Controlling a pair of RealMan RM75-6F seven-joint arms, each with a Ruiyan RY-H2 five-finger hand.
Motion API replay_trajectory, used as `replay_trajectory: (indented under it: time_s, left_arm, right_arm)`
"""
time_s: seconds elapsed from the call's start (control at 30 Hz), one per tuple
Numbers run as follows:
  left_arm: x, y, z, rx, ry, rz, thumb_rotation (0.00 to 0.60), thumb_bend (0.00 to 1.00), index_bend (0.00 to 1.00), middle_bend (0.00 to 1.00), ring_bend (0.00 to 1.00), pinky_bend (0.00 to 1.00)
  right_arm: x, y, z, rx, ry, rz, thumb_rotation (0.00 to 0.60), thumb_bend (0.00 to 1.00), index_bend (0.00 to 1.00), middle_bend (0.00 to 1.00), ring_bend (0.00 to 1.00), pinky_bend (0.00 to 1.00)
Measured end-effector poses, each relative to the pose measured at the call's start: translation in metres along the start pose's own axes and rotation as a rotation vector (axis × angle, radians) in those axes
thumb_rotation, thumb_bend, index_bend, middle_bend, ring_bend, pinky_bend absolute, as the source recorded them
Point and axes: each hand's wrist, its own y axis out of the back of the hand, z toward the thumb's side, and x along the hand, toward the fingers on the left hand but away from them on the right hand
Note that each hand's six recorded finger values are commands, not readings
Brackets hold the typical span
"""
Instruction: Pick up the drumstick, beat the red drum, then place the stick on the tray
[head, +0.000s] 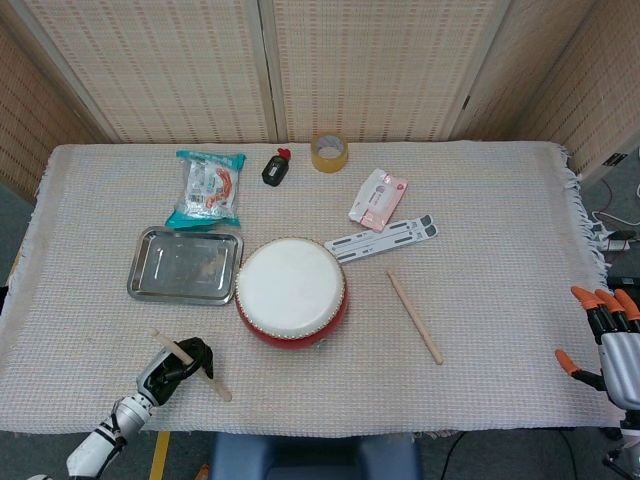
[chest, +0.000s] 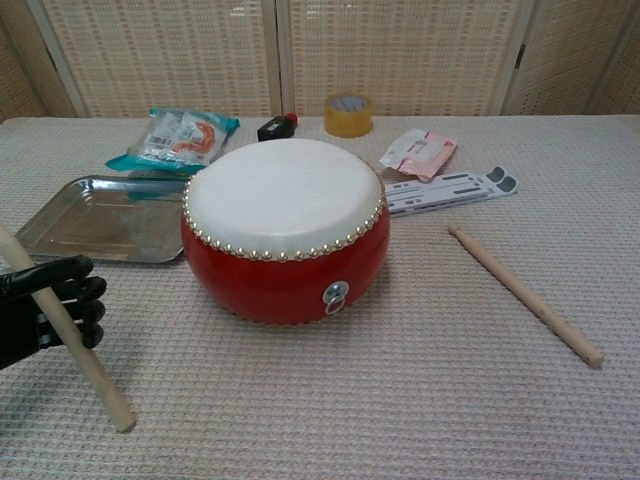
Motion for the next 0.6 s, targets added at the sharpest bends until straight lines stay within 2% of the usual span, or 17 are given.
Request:
replay_trajectory:
  time_s: [0.1, 0.27, 0.6]
  left_arm:
    - [0.000, -0.002, 0.001, 0.038, -0.013, 0.002, 0.414, 0.35, 0.68, 0.69, 0.64, 0.62]
    - [0.001, -0.004, 0.005, 0.123, -0.059, 0.025, 0.412, 0.35, 0.71, 0.70, 0.65, 0.63]
    - [-0.002, -0.008, 0.021, 0.401, -0.230, 0.155, 0.416, 0.34, 0.75, 0.72, 0.66, 0.63]
  right_arm:
    - [0.000, 0.001, 0.000, -0.001, 0.001, -0.003, 0.600, 0.22, 0.11, 0.14, 0.02, 0.01]
    - [0.001, 0.001, 0.000, -0.002, 0.002, -0.006, 0.600, 0.22, 0.11, 0.14, 0.02, 0.01]
    - [0.002, 0.002, 0.001, -0.005, 0.009, -0.017, 0.600, 0.22, 0.12, 0.14, 0.02, 0.01]
